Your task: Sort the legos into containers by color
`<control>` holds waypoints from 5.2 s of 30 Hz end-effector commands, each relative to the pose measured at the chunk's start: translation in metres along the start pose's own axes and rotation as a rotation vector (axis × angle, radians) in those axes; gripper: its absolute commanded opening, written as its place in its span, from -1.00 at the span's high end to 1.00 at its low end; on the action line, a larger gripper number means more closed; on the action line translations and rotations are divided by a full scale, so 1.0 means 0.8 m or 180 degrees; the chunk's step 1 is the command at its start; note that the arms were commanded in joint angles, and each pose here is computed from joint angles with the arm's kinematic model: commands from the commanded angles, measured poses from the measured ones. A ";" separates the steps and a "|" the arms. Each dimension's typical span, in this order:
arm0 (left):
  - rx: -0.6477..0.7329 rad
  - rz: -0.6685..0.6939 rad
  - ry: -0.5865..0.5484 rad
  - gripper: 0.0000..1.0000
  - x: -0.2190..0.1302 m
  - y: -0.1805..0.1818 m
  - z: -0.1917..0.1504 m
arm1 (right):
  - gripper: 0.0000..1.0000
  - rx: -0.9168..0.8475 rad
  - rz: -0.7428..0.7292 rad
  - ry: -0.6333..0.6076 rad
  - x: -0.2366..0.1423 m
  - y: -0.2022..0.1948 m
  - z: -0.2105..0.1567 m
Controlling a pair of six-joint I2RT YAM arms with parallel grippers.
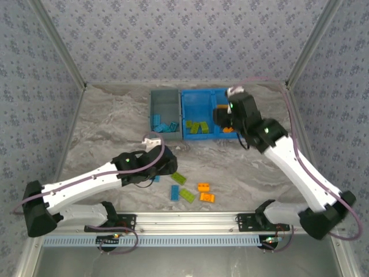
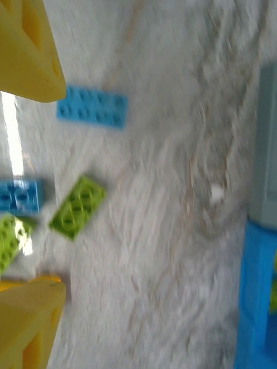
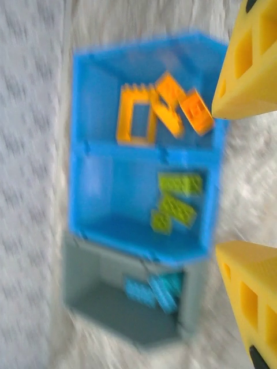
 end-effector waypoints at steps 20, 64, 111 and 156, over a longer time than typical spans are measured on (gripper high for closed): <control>0.0654 0.0256 0.1124 -0.37 0.136 0.066 -0.064 | -0.38 -0.0428 0.1902 0.0761 -0.077 0.189 -0.259; 0.0247 0.0366 0.0717 0.23 0.286 0.035 0.256 | -0.42 -0.0431 0.0581 -0.0518 0.036 0.153 -0.136; -0.0402 -0.1051 -0.0183 -0.52 -0.097 0.051 0.036 | 0.31 -0.1526 -0.0035 0.2081 0.160 0.146 -0.363; 0.0848 -0.0977 -0.0582 -0.50 -0.027 -0.148 0.033 | -0.07 -0.0411 -0.1163 0.1252 0.351 -0.019 -0.056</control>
Point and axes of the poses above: each hand's point on the last joint's axis, 136 mm out from that joint toward the fingers, its own x axis out along the fingers, its own y axis along the line the jaws close on, z = x × y, the point moved 2 cm from there along -x, back along the fingers, and after that the axes turned 6 degrees about x, right-handed, at the moved point
